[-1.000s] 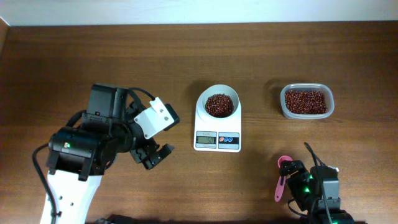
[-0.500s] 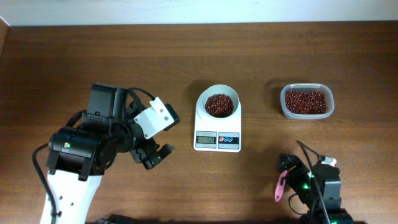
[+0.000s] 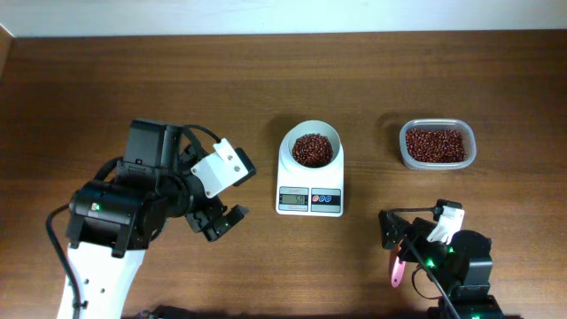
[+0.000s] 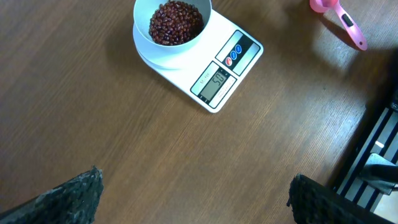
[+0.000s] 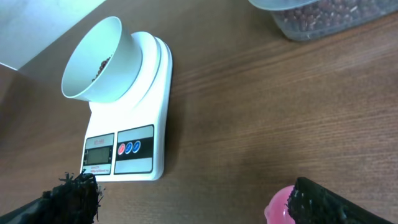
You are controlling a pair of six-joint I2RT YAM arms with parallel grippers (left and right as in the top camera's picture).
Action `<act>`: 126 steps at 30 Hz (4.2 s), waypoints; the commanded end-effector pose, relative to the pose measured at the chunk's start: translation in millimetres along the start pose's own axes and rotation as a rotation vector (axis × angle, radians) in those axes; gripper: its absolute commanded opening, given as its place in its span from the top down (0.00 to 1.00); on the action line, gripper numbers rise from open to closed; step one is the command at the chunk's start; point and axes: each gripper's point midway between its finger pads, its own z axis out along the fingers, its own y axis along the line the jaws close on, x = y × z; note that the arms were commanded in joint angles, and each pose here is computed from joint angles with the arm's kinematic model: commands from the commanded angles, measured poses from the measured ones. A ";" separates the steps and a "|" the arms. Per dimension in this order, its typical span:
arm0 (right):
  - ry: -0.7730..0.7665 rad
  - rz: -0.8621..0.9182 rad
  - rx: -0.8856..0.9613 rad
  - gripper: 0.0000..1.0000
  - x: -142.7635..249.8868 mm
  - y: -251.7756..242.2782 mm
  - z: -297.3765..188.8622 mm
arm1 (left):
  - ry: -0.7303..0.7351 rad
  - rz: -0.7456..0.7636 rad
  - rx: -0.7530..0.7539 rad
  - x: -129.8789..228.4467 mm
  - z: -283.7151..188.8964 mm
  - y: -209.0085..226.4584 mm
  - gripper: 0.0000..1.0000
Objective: Scoop and weigh 50g on scale
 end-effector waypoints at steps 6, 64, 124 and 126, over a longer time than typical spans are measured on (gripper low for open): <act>-0.034 -0.044 -0.023 0.01 -11.3 8.5 -2.6 | -0.009 0.015 0.008 0.0 0.0 -1.3 0.01; -0.186 -0.085 0.331 0.01 -15.7 -50.3 -48.5 | -0.009 0.015 0.008 0.0 0.0 -1.3 0.01; -0.616 -0.186 0.161 0.01 -88.4 -21.6 -36.9 | -0.009 0.015 0.008 0.0 0.0 -1.3 0.01; -0.619 -0.185 0.166 0.01 -89.0 -22.3 -37.3 | -0.009 0.015 0.008 0.0 0.0 -1.3 0.01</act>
